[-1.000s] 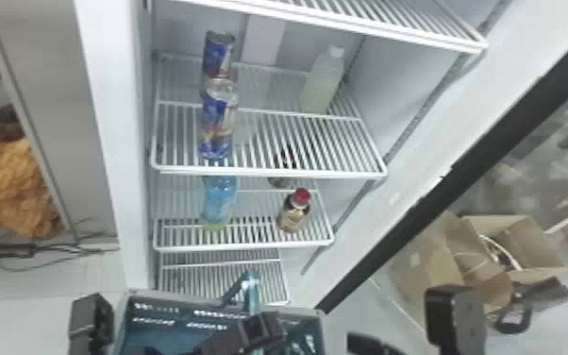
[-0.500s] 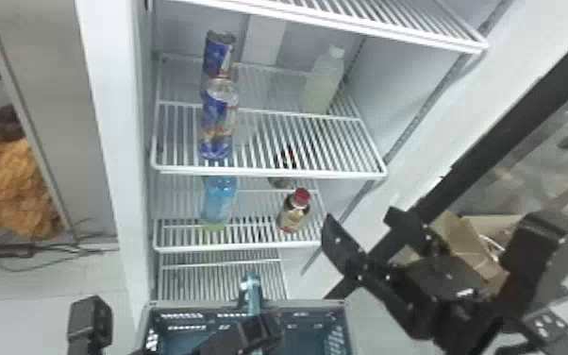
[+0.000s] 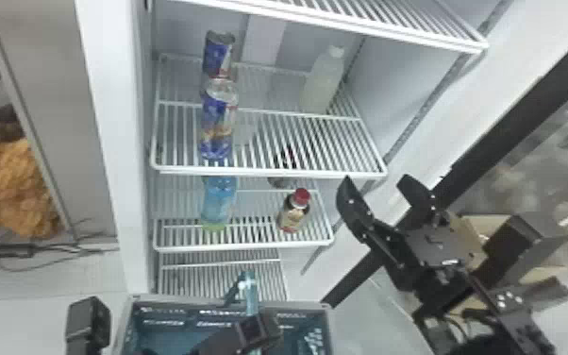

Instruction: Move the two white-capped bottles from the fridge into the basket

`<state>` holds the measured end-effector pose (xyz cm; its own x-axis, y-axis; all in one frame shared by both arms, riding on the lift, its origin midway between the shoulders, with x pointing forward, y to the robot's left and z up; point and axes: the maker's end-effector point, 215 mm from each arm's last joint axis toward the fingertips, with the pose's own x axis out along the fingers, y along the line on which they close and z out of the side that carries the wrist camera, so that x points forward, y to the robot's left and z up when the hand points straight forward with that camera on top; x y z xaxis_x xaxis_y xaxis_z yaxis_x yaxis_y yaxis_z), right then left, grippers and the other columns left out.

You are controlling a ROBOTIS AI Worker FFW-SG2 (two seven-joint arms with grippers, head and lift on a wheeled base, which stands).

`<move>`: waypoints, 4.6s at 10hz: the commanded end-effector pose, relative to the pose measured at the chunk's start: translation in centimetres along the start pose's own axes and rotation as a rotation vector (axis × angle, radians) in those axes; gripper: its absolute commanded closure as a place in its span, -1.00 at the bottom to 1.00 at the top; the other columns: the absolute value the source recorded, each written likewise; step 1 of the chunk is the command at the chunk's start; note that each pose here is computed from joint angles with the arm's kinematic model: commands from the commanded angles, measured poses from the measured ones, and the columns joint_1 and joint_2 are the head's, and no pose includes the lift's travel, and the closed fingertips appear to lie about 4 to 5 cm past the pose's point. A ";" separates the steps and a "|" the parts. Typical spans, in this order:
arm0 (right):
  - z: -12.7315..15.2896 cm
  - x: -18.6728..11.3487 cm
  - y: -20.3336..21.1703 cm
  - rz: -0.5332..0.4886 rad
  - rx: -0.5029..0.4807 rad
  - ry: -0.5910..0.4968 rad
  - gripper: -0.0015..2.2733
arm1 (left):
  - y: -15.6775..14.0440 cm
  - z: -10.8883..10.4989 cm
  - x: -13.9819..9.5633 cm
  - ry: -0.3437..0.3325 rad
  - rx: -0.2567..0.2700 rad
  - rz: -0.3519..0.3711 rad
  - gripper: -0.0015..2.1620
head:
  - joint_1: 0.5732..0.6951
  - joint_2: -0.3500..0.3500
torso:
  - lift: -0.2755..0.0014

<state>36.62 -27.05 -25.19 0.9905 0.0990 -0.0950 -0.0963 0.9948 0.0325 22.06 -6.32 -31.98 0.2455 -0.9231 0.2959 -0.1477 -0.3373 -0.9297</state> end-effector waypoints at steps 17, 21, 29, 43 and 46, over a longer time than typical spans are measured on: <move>-3.0 18.8 -5.1 -0.037 -0.048 -0.168 -0.93 | -0.2 -0.1 0.5 0.020 0.005 -0.001 0.10 | 1.00 -1.00 | 0.99; -2.7 22.1 -5.1 -0.030 -0.053 -0.178 -0.93 | -0.2 -0.1 0.6 0.023 0.006 -0.002 0.10 | 1.00 -1.00 | 0.99; -2.0 26.4 -7.1 -0.070 -0.058 -0.187 -0.93 | -0.3 -0.1 0.7 0.026 0.010 -0.001 0.10 | 1.00 -1.00 | 0.99; -1.4 30.8 -7.7 -0.092 -0.040 -0.158 -0.20 | -0.1 0.4 0.9 0.025 0.008 0.000 0.10 | 1.00 -1.00 | 0.99; -0.7 30.4 -7.1 -0.079 -0.029 -0.176 -0.14 | -0.1 0.3 1.0 0.026 0.007 0.000 0.10 | 1.00 -1.00 | 0.99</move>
<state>67.44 -31.16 -29.22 0.9971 0.0152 0.0747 -0.0152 0.9999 -0.0013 22.59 -7.14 -31.68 0.2203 -0.9275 0.3020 -0.1411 -0.3367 -0.9310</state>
